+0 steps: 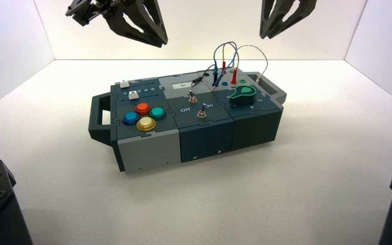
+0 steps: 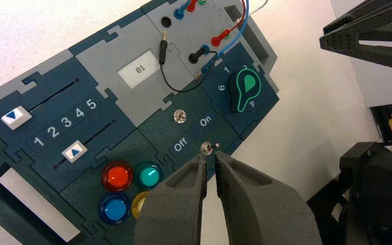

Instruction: Move the right gripper to the right.

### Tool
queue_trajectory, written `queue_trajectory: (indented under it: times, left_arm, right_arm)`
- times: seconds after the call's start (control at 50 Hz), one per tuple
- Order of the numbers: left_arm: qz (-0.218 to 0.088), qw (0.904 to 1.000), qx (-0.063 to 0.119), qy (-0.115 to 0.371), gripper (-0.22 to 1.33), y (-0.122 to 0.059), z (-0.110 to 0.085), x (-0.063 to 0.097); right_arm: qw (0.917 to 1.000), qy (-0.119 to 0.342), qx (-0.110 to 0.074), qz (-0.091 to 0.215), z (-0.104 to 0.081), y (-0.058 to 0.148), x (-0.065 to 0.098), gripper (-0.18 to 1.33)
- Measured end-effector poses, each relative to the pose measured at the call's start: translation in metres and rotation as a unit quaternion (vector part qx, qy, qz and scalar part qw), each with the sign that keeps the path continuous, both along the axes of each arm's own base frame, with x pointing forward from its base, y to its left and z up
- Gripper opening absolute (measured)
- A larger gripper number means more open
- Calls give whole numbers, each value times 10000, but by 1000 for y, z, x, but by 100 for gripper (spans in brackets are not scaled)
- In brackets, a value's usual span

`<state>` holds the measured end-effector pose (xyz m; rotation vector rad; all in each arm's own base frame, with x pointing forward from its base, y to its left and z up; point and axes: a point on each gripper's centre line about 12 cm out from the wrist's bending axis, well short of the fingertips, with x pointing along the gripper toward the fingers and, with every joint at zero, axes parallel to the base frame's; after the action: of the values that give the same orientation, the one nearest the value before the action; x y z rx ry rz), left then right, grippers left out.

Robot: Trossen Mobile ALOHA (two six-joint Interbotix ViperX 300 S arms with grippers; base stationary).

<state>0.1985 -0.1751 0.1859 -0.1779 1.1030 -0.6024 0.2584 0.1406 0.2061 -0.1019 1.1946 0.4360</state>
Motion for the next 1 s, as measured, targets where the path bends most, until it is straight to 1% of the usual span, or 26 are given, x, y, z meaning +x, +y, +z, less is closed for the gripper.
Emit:
queue_trajectory:
  times: [0.52,0.8,0.94,0.98,1.0]
  left_arm:
    - [18,10000,-3,19,19,0,0,0]
    - [12,10000,0,15,19,0,0,0]
    - [22,10000,-5,12,19,0,0,0]
    - [18,10000,1,8,19,0,0,0]
    - [16,10000,-2,8,19,0,0,0]
  right_arm:
    - [10000,-26,-19,4,1,-1,1,45]
    - [9992,-386,-25,30,20,-6,0,47]
    - [9987,-486,-118,-41,29,-17,-1,50]
    - [9984,-527,-197,-104,32,-24,-1,51]
    - [9984,-527,-197,-104,32,-24,-1,51]
